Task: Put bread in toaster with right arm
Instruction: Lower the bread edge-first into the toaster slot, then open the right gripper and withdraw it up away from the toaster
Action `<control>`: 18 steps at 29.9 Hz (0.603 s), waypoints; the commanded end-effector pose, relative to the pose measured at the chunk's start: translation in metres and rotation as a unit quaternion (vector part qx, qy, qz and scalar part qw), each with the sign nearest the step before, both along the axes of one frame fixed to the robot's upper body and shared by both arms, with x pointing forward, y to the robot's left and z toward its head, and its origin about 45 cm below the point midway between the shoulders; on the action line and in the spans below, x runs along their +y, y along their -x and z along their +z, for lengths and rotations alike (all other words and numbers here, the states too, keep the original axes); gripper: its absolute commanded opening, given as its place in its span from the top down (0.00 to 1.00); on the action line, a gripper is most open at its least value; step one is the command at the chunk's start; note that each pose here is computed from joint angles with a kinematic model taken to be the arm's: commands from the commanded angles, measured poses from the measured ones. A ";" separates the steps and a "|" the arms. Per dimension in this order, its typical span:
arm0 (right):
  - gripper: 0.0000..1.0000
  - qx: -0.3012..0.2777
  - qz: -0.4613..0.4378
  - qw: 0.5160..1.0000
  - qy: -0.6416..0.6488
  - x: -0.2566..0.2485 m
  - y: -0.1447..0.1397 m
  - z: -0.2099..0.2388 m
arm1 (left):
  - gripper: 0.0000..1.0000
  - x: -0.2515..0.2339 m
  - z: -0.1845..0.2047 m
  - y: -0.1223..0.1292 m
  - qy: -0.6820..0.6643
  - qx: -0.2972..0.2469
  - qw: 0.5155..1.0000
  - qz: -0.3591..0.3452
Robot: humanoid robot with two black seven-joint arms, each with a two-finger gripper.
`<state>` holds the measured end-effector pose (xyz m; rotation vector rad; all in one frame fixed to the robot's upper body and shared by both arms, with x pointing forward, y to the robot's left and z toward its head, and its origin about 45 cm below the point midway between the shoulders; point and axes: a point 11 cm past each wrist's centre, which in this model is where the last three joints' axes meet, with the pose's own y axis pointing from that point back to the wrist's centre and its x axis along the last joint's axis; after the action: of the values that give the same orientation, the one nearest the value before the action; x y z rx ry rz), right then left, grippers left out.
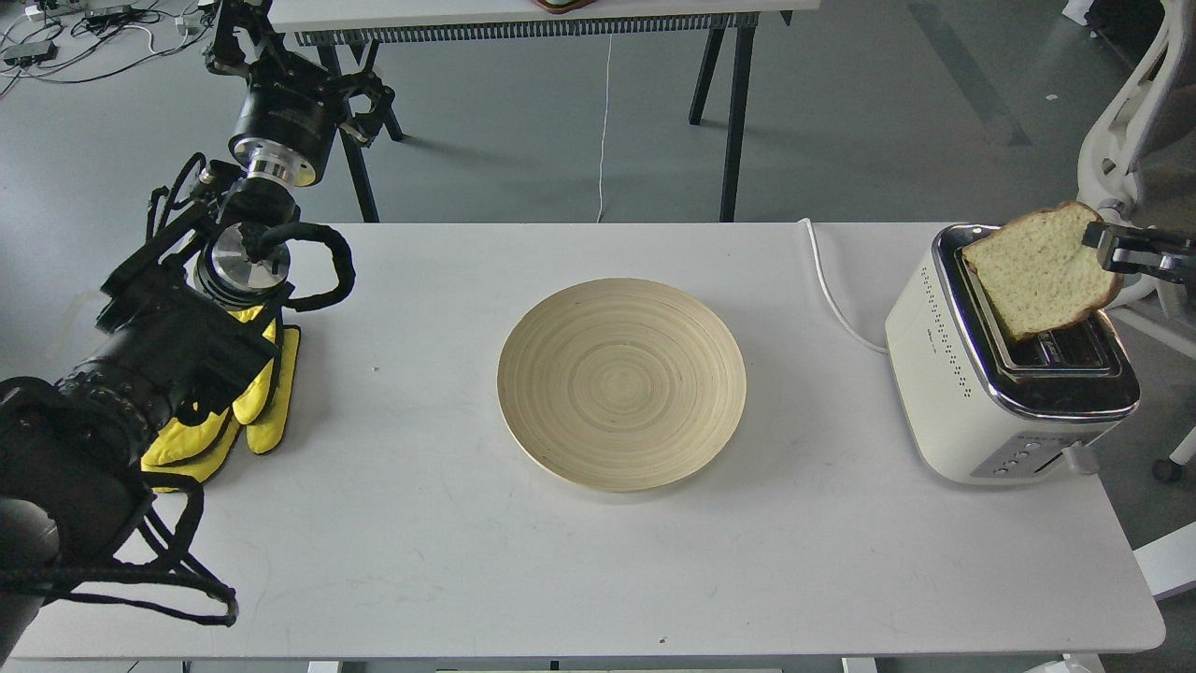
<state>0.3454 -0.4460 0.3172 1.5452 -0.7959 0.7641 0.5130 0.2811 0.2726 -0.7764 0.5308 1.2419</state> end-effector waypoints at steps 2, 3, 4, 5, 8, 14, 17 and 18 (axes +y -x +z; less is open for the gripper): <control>0.99 -0.003 -0.003 1.000 -0.002 0.000 0.006 0.006 | 0.00 0.000 0.000 0.000 0.000 0.000 1.000 0.000; 0.99 -0.004 -0.005 1.000 -0.002 0.000 0.007 0.007 | 0.00 0.000 0.000 0.000 0.000 0.000 1.000 0.000; 0.99 -0.005 -0.005 1.000 -0.002 0.000 0.008 0.008 | 0.00 0.000 0.000 0.000 0.000 0.000 1.000 0.000; 0.99 -0.005 -0.006 1.000 -0.002 -0.002 0.009 0.009 | 0.00 0.000 0.000 0.000 0.000 0.000 1.000 0.000; 0.99 -0.006 -0.013 1.000 0.000 -0.007 0.013 0.011 | 0.00 0.000 0.000 0.000 0.000 0.000 1.000 0.000; 0.99 -0.003 -0.013 1.000 0.002 -0.008 0.014 0.009 | 0.00 0.000 0.001 0.000 0.000 -0.001 1.000 0.000; 0.99 -0.001 -0.013 1.000 0.003 -0.008 0.013 0.006 | 0.00 0.000 0.001 0.000 0.000 -0.001 1.000 0.000; 0.99 -0.001 -0.013 1.000 0.003 -0.007 0.012 0.006 | 0.00 -0.001 0.001 0.000 0.000 -0.001 1.000 -0.001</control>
<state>0.3318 -0.4539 0.3248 1.5264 -0.8154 0.7491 0.5132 0.2809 0.2732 -0.7768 0.5300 1.2410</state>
